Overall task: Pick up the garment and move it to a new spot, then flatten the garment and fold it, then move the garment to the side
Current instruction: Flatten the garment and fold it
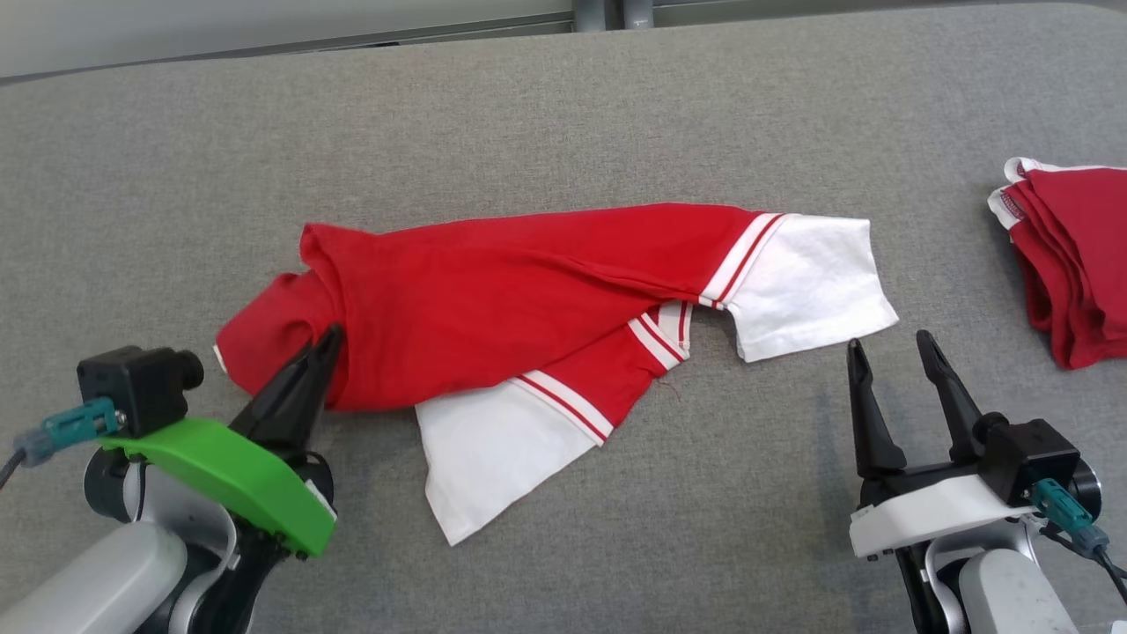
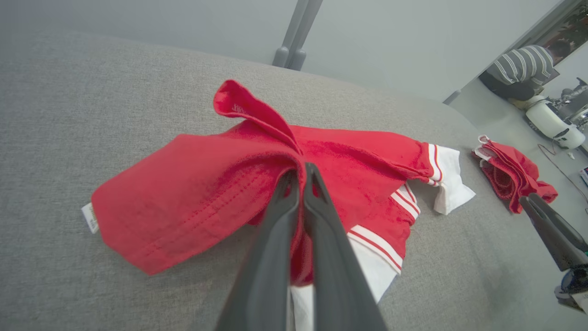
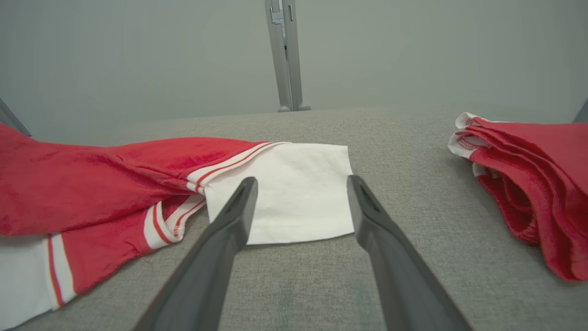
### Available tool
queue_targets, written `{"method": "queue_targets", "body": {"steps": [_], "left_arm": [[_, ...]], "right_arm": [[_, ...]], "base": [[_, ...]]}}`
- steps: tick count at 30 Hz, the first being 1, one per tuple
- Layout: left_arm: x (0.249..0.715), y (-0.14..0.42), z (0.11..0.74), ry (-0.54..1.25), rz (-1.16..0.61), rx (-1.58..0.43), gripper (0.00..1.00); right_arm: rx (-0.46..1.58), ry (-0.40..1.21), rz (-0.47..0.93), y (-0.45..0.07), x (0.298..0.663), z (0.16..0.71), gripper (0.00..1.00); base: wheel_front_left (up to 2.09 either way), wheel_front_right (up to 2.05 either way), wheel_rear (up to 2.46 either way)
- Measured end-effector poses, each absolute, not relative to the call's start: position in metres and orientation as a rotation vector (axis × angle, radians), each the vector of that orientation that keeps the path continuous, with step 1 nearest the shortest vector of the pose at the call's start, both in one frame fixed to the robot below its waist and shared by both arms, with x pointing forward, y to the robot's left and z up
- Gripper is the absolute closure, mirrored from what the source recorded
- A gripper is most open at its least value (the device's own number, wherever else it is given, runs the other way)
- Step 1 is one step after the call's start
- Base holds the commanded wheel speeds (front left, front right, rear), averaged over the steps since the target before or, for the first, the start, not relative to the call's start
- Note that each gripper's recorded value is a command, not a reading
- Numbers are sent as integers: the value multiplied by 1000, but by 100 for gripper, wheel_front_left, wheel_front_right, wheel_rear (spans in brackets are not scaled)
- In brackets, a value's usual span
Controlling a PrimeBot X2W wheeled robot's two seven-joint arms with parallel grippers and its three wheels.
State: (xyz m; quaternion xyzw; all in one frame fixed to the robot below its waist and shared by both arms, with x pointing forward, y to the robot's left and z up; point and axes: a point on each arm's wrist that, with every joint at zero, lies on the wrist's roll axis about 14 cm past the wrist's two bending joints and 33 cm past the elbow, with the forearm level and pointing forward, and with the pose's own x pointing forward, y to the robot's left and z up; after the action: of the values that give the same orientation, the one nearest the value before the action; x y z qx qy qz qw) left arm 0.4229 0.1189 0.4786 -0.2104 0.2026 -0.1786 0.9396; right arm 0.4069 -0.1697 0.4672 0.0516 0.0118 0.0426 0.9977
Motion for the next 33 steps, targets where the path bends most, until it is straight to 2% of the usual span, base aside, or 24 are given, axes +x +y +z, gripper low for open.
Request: {"method": "queue_targets", "body": {"steps": [9, 13, 20, 26, 27, 30, 33], "left_arm": [[365, 89, 576, 294, -546, -377, 100], [360, 87, 588, 297, -552, -402, 100], [395, 140, 519, 404, -344, -294, 100], [384, 172, 433, 584, -249, -232, 100], [380, 171, 423, 606, -248, -244, 97], [370, 171, 401, 656, -223, -266, 0], [362, 178, 387, 686, -156, -298, 0]], "right_arm": [[141, 28, 135, -150, 413, 465, 0], [149, 31, 164, -140, 420, 463, 0], [149, 47, 172, -137, 430, 454, 0], [118, 81, 129, -153, 427, 442, 0], [113, 86, 124, -155, 426, 440, 0], [97, 93, 113, -160, 424, 438, 0], [73, 89, 111, -162, 421, 440, 0]], "base": [[0, 0, 0], [0, 0, 0], [0, 0, 0], [0, 0, 0], [0, 0, 0], [0, 0, 0], [0, 0, 0]]}}
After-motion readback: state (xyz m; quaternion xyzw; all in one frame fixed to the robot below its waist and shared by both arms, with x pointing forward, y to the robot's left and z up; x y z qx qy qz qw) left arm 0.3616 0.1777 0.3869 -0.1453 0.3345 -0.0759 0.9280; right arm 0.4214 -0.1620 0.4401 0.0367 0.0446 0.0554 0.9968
